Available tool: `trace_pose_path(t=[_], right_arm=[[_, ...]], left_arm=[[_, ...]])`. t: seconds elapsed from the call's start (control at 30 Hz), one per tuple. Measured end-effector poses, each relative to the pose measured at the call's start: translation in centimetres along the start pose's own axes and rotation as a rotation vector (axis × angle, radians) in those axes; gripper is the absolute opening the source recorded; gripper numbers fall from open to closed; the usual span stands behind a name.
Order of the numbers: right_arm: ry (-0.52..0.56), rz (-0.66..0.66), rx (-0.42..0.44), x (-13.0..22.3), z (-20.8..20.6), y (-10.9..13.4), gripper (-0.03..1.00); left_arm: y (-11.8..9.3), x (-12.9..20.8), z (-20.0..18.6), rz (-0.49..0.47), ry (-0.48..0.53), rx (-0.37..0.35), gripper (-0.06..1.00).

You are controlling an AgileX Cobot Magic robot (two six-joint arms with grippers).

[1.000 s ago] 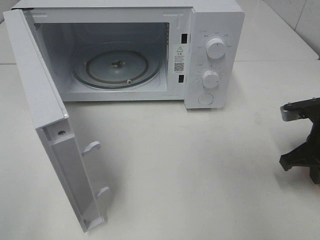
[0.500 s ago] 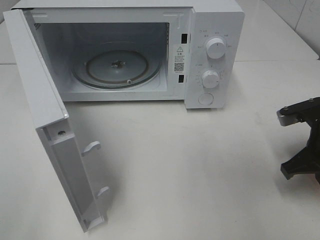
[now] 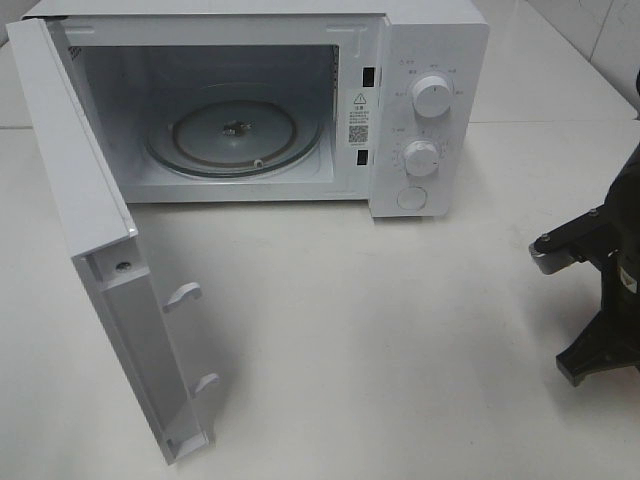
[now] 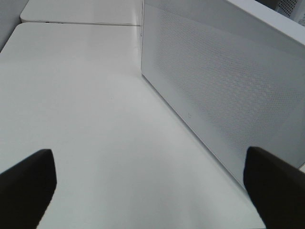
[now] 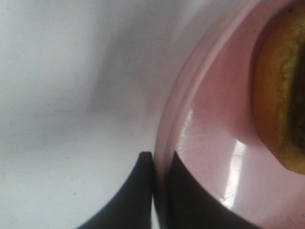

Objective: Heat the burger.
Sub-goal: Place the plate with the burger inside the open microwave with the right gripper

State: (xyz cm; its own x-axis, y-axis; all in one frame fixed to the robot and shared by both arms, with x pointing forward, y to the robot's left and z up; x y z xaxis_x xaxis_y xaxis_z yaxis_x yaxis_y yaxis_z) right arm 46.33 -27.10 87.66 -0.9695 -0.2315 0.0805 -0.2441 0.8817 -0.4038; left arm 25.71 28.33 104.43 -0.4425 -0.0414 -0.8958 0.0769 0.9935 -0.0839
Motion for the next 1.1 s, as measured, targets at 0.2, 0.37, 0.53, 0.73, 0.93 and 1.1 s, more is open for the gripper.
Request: trace_pose_path(t=[0.2, 0.37, 0.53, 0.73, 0.93, 1.1], right_arm=[[-0.009, -0.053, 0.016, 0.1, -0.6, 1.2, 0.03], [-0.018, -0.102, 0.031, 0.3, -1.2, 2.3, 0.03], [-0.034, -0.158, 0.047, 0.5, -1.8, 3.7, 0.03], [-0.051, -0.205, 0.059, 0.9, -2.5, 4.9, 0.03], [-0.132, -0.219, 0.045, 1.2, -4.3, 5.7, 0.03], [-0.147, -0.260, 0.073, 2.0, -5.4, 6.1, 0.03]], left_arm=[[0.0, 0.0, 0.0, 0.000, 0.000, 0.000, 0.99], [0.0, 0.0, 0.0, 0.000, 0.000, 0.000, 0.99], [0.0, 0.0, 0.0, 0.000, 0.000, 0.000, 0.99], [0.0, 0.0, 0.0, 0.000, 0.000, 0.000, 0.99], [0.0, 0.0, 0.0, 0.000, 0.000, 0.000, 0.99], [0.0, 0.0, 0.0, 0.000, 0.000, 0.000, 0.99]])
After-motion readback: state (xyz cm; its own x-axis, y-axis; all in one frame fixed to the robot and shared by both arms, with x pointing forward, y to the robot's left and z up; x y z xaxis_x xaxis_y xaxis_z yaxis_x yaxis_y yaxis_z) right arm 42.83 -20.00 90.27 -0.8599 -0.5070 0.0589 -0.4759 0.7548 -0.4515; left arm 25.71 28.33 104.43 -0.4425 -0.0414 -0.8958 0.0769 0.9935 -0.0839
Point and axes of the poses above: a point on each arm's last joint axis where the gripper is mounted, z pointing out along that axis toward the gripper, y along the wrist's bending axis when the last joint is at zero, x = y × z, the point moved 3 cm from there along z, pointing out along that axis toward the gripper, and after that the axes turned 2 degrees about -z, right-handed, at the moved point
